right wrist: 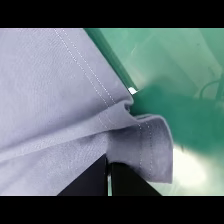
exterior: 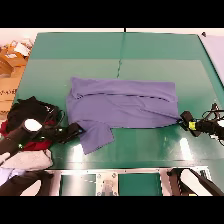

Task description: Fold the shirts.

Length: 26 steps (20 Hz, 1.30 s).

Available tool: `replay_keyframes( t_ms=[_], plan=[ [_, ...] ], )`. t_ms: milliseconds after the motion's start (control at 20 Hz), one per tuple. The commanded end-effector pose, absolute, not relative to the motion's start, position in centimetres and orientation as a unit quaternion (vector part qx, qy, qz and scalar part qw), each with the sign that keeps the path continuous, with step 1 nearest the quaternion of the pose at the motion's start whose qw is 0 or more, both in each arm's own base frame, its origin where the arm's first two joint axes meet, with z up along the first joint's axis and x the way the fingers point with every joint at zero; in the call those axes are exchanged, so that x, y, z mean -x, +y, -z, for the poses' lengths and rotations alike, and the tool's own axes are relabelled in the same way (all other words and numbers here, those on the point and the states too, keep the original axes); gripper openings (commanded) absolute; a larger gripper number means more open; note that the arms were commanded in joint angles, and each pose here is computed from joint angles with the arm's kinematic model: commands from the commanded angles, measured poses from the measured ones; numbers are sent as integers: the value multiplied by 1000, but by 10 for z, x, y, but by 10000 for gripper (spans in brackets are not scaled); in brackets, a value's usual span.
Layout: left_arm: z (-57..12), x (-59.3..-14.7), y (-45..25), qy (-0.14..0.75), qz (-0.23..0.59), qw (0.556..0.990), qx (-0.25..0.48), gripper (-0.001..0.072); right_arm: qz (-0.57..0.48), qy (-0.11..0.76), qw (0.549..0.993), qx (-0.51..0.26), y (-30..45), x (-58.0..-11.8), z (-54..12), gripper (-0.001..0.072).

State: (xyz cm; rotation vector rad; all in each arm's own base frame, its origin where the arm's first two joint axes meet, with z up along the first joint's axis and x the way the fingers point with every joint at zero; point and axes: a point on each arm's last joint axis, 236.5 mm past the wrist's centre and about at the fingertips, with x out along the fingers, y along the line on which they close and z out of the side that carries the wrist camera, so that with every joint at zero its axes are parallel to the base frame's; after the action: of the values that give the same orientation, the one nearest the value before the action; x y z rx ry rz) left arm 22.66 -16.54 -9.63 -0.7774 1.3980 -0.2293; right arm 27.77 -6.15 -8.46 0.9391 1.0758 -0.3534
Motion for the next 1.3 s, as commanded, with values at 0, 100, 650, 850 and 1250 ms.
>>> replay_keyframes(
  t_ms=[0,100,650,850,1250],
  plan=[
    [96,-240,-186,585,98,712,376,625,158,490,746,-422,-63,-280,84,17],
    [94,-226,-199,605,117,693,374,549,155,489,752,-414,-65,-281,84,17],
    [18,-212,-171,691,223,669,161,28,189,563,735,-327,-94,-233,57,16],
    [-47,-254,-170,635,241,723,125,28,189,554,749,-310,-93,-225,34,16],
    [-83,-360,-180,525,229,809,136,28,112,452,832,-302,-71,-325,-34,16]
  ],
)
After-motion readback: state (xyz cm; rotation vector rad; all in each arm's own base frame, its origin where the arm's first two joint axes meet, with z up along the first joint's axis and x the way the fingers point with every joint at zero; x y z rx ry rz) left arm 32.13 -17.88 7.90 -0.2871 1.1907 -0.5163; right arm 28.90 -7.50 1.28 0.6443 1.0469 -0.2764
